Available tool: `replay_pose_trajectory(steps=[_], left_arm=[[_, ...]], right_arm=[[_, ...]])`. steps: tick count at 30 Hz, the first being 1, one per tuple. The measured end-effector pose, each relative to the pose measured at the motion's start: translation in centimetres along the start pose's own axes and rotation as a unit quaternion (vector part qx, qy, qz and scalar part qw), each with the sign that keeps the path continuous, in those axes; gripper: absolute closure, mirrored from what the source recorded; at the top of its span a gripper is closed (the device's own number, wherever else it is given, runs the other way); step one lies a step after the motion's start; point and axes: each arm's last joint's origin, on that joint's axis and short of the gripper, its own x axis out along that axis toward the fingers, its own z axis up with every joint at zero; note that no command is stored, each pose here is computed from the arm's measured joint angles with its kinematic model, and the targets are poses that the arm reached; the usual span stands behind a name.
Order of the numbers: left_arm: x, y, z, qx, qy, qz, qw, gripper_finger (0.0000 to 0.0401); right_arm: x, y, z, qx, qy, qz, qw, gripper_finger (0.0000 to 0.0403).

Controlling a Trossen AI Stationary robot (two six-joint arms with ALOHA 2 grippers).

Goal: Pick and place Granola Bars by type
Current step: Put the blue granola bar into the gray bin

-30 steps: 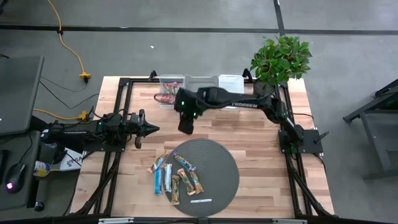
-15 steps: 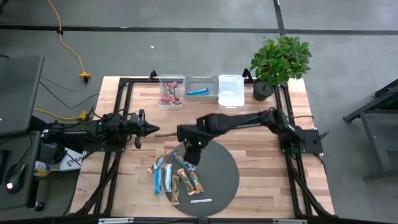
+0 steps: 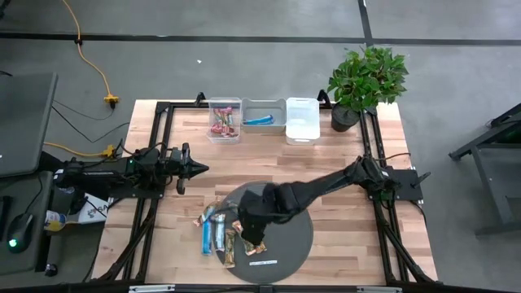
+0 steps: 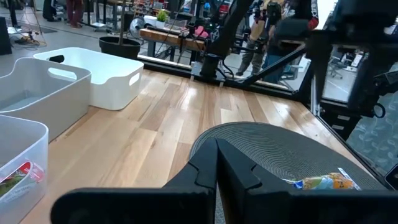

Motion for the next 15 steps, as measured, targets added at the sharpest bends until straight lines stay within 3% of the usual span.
replay_pose_trajectory(steps=[8, 15], left_arm=[[0.0, 0.0, 0.0, 0.000, 0.000, 0.000, 1.000, 0.0401], [0.0, 0.0, 0.0, 0.000, 0.000, 0.000, 1.000, 0.0401]], right_arm=[[3.1, 1.5, -2.7, 0.022, -0.067, -0.022, 0.997, 0.0263], [7.0, 0.6, -3.5, 0.055, -0.089, -0.004, 0.994, 0.0248]])
